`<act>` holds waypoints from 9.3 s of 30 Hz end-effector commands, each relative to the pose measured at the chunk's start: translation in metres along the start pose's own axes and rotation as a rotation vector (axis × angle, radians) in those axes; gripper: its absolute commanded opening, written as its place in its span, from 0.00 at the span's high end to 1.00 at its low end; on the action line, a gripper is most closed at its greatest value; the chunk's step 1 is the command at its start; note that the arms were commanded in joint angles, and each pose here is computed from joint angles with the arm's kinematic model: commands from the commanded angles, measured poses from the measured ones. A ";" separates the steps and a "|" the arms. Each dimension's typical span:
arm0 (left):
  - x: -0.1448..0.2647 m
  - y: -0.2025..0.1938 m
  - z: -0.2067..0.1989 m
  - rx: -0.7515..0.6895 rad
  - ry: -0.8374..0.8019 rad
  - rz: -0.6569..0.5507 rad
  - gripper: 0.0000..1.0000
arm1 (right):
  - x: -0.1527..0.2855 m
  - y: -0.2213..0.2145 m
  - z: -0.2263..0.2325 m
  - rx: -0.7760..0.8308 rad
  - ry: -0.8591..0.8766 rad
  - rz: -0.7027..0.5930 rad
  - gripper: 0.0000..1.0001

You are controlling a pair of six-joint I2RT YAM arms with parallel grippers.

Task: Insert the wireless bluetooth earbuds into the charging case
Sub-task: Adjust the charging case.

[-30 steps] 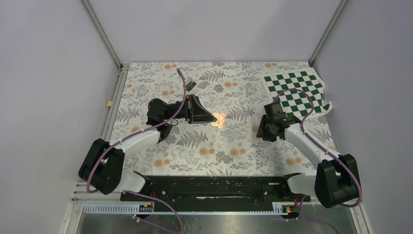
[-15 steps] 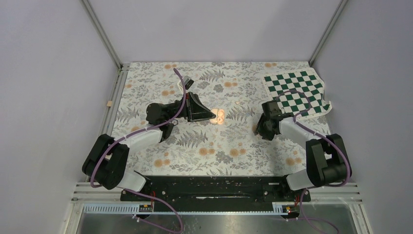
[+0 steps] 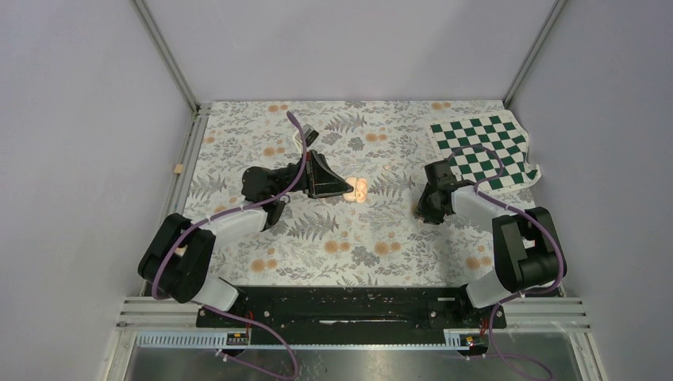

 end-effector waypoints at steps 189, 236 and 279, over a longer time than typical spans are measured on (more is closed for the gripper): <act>-0.007 0.018 0.026 0.038 -0.007 0.011 0.01 | 0.229 -0.025 0.088 0.414 1.161 -0.027 1.00; -0.011 0.030 -0.043 -0.497 0.488 0.349 0.34 | 0.250 -0.040 0.118 1.581 1.305 -0.137 1.00; -0.029 0.008 -0.032 -0.421 0.460 0.453 1.00 | 0.242 -0.041 0.126 1.526 1.288 -0.056 1.00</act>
Point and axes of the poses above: each gripper's point midway between its finger pads, its own x axis back along the fingers, its own z axis along the line the jaws close on, y = z × x, the point moved 9 cm from there along x, back along the fingers, and after that the axes turned 8 degrees about -x, right-handed, at the moved point
